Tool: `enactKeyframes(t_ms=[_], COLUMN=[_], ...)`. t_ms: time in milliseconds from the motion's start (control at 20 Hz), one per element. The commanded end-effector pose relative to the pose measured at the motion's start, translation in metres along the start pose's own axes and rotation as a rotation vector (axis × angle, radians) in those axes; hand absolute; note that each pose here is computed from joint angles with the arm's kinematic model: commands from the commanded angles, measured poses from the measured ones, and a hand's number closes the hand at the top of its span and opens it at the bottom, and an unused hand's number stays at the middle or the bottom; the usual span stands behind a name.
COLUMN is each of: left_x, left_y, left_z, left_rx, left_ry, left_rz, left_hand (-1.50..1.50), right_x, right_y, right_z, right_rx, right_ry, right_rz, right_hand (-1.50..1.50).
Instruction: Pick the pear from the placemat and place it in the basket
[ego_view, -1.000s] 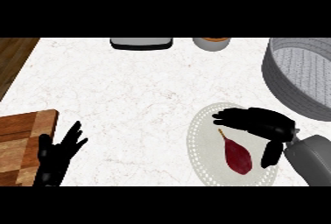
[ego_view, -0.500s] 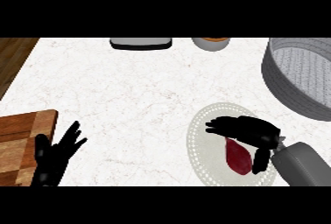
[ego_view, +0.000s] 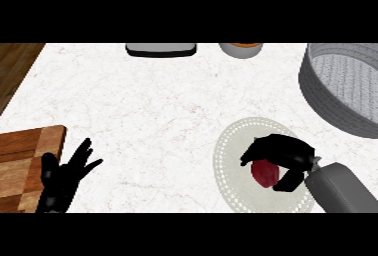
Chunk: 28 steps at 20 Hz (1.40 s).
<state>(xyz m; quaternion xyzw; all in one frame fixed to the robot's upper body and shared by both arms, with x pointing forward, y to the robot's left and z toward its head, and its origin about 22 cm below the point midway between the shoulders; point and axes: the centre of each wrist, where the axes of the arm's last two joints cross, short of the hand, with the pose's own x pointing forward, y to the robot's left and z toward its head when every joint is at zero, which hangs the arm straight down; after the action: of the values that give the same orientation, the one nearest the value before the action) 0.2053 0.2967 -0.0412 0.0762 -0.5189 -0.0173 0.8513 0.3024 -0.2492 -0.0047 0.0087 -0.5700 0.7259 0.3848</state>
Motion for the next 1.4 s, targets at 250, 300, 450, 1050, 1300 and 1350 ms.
enactKeyframes(t_ms=[250, 300, 450, 1050, 1300, 1350], left_x=[0.003, 0.003, -0.015, -0.014, -0.022, -0.027], left_y=[-0.002, -0.003, 0.004, 0.005, 0.012, 0.011], left_z=[0.002, 0.008, 0.000, 0.013, 0.017, 0.021], left_rx=[-0.013, -0.002, -0.011, 0.041, 0.071, 0.052], left_ry=[0.075, 0.085, 0.087, 0.086, 0.102, 0.108], left_rz=[0.002, 0.000, 0.001, 0.033, 0.030, 0.039], left_hand=[0.00, 0.00, 0.00, 0.00, 0.00, 0.00], right_x=[-0.006, -0.003, -0.014, -0.006, -0.005, -0.007], right_y=[0.018, 0.012, 0.002, 0.049, 0.062, 0.051], right_z=[0.004, -0.013, 0.001, 0.205, 0.194, 0.202], right_rx=[-0.075, -0.085, -0.085, -0.260, -0.562, -0.641], right_ry=[-0.051, -0.048, -0.064, 0.297, 0.079, 0.043], right_rz=[0.148, 0.137, 0.142, 0.233, -0.285, -0.298], right_hand=[1.50, 1.50, 1.50, 1.50, 1.50, 1.50])
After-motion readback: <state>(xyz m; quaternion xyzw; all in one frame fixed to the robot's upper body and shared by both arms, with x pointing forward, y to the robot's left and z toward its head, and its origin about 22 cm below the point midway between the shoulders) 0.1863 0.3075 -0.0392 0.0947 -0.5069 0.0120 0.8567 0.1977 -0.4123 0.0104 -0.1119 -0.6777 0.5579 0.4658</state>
